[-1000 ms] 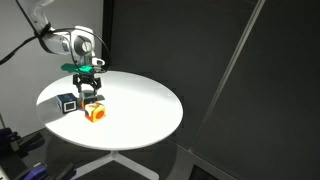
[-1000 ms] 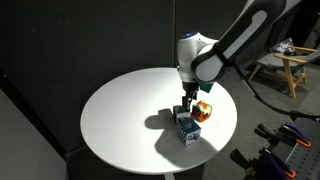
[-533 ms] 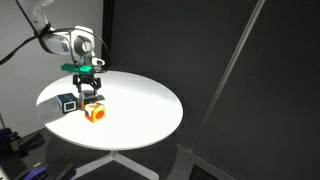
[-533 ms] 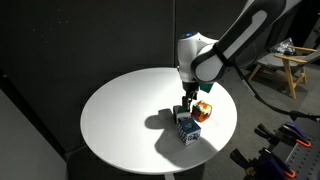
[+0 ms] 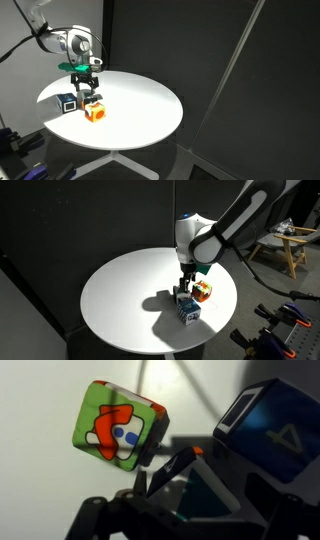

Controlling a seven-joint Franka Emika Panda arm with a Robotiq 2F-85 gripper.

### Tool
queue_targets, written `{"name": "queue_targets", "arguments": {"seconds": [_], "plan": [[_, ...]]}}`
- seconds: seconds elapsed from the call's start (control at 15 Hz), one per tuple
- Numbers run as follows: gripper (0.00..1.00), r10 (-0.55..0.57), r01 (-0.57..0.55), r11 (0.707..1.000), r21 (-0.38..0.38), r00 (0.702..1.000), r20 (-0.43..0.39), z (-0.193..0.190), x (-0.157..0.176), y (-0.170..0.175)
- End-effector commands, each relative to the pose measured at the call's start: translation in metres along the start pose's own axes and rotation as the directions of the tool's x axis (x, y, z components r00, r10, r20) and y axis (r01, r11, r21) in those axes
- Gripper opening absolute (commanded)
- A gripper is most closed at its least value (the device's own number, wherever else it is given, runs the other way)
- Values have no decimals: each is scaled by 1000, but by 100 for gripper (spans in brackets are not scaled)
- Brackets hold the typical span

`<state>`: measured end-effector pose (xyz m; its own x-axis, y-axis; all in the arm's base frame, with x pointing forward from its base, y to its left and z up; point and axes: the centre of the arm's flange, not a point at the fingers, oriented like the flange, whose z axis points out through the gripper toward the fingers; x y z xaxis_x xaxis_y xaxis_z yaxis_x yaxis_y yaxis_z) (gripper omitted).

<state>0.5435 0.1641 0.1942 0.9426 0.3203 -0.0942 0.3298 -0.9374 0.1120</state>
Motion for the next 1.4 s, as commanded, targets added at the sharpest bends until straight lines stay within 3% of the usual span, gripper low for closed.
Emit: {"name": "queue_targets", "arguments": {"seconds": [0.0,0.33,1.33], "plan": [[100,72,-72,997,14,997,-6,-5,11,-9],[100,138,-138,990,21,990,-12,-2,22,-11],[100,153,-153,988,29,988,5,23,46,-14]]}}
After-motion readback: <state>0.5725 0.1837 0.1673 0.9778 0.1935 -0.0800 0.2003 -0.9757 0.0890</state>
